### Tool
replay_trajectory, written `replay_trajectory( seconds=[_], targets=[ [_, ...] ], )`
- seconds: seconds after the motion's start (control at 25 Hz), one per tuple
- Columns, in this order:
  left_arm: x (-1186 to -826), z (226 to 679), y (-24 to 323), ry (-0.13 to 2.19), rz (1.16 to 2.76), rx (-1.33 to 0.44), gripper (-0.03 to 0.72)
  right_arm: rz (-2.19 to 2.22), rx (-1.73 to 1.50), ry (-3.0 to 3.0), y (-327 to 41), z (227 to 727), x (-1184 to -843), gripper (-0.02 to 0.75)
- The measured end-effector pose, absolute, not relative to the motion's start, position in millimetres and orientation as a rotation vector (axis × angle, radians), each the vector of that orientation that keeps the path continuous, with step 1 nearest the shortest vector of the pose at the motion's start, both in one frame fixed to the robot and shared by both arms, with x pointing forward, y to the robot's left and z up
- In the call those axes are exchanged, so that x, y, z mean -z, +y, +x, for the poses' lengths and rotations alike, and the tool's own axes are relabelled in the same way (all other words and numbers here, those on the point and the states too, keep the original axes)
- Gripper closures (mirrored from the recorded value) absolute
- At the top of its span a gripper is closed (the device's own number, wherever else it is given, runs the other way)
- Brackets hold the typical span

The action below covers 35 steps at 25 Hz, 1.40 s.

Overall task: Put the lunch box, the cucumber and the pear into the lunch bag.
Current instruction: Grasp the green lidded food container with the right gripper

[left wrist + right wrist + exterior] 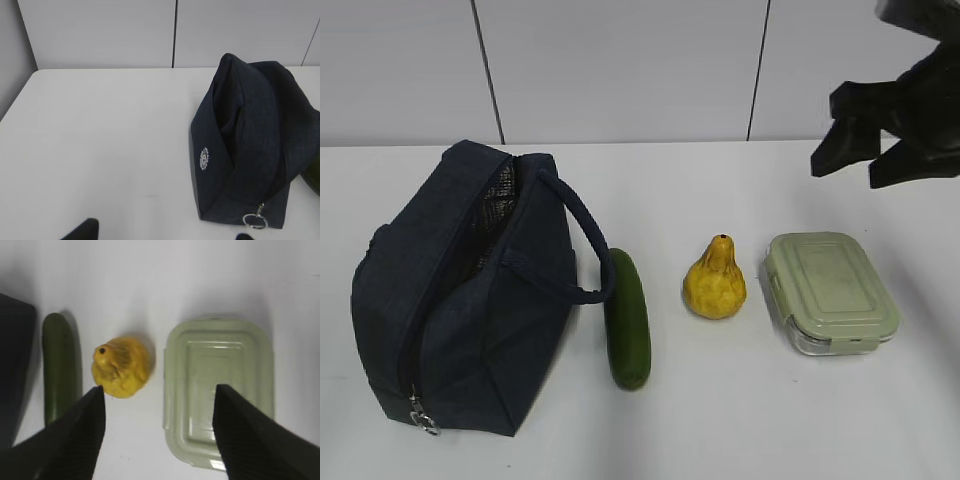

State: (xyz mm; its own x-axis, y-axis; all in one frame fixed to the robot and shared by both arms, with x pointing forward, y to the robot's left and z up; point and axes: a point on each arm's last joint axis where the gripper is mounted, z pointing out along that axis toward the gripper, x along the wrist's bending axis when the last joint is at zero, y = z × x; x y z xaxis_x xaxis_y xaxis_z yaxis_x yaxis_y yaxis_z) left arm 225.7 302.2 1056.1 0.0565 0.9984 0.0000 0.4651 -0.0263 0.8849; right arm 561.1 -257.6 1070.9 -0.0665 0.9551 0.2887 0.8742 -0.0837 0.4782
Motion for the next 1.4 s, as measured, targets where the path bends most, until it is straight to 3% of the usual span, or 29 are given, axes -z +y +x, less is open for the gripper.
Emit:
replay_trajectory(
  seconds=[0.28,0.84,1.16,1.4],
  targets=[
    [-1056.1,225.7,302.2,1.505,1.592,-0.908,0.22,2.068,-1.038,2.027,-252.7,581.1,-1054.8,0.22],
    [-1056.1,225.7,302.2,1.505,1.592,-0.908,0.22,2.327,-0.956,1.792,-342.4,573.6,-1039.6,0.319],
    [-1056.1,225.7,302.2,1.505,1.592,-0.908,0.22,2.401,-0.977,1.792,-340.1,561.7,-1011.7,0.337],
    [-1056.1,225.7,302.2,1.505,1.592,-0.908,0.22,2.305,-0.994,1.9,-336.9,557.6,-1002.7,0.417]
  ],
)
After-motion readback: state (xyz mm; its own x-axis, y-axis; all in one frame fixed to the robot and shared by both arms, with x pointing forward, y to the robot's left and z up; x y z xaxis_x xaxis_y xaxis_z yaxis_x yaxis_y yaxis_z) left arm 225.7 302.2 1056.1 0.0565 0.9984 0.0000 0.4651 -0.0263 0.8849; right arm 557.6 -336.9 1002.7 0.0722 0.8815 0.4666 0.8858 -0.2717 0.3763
